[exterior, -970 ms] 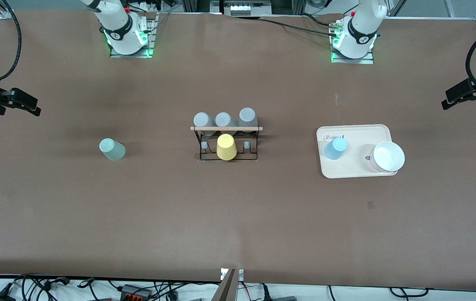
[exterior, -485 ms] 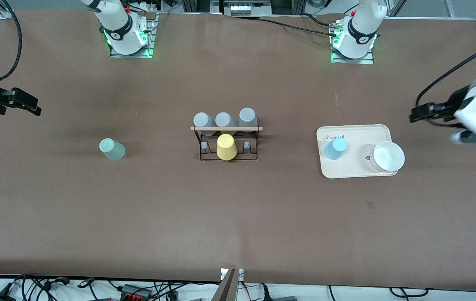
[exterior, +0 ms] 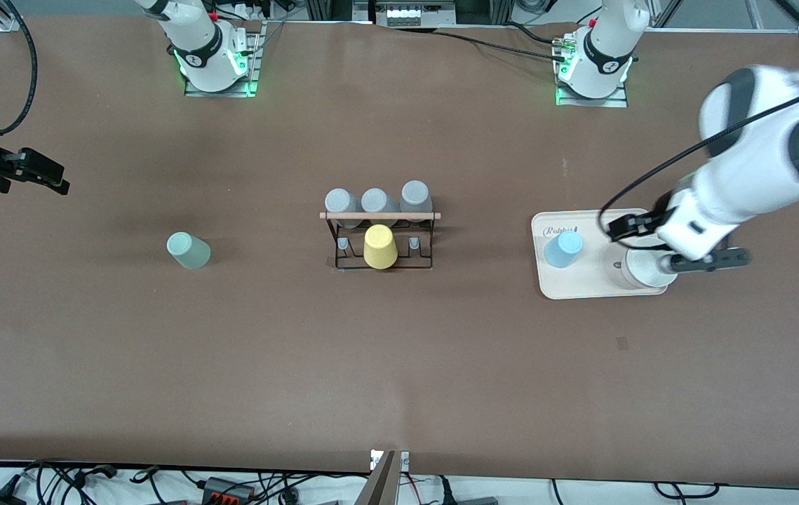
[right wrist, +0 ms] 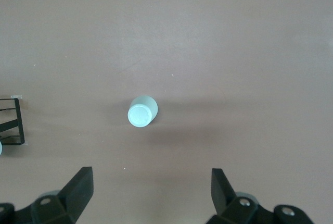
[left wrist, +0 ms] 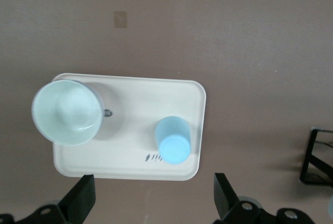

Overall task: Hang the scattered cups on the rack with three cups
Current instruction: 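Move the left gripper down to the light blue cup on the tray, then close the left gripper on the light blue cup and lift it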

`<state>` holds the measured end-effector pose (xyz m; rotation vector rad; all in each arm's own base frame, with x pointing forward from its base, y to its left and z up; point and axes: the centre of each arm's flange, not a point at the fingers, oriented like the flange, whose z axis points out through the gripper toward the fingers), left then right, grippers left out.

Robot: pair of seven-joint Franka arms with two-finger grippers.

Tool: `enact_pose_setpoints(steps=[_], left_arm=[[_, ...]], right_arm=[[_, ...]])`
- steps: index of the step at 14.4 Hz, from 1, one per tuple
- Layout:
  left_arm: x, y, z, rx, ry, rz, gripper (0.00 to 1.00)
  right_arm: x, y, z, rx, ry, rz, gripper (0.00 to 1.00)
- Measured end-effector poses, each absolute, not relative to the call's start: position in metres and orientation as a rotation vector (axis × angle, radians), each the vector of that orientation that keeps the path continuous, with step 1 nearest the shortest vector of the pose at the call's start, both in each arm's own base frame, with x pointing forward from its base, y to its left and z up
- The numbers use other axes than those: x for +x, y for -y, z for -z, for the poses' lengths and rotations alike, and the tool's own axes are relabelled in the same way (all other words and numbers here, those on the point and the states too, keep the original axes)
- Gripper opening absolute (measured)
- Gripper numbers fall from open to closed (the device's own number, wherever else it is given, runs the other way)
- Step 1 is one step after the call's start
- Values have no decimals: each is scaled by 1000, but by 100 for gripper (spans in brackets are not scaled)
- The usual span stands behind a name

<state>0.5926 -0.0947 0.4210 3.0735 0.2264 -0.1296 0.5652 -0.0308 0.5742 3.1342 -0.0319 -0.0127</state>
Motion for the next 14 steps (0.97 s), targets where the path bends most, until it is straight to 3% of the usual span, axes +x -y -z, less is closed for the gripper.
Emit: enact_pose_setpoints(steps=[7, 14], left_arm=[[556, 117, -276, 3062, -265, 101, 100], [534, 127, -235, 3072, -251, 180, 97]], right_arm=[[565, 30, -572, 3134, 28, 23, 100], [565, 30, -570, 3131, 3, 30, 100]])
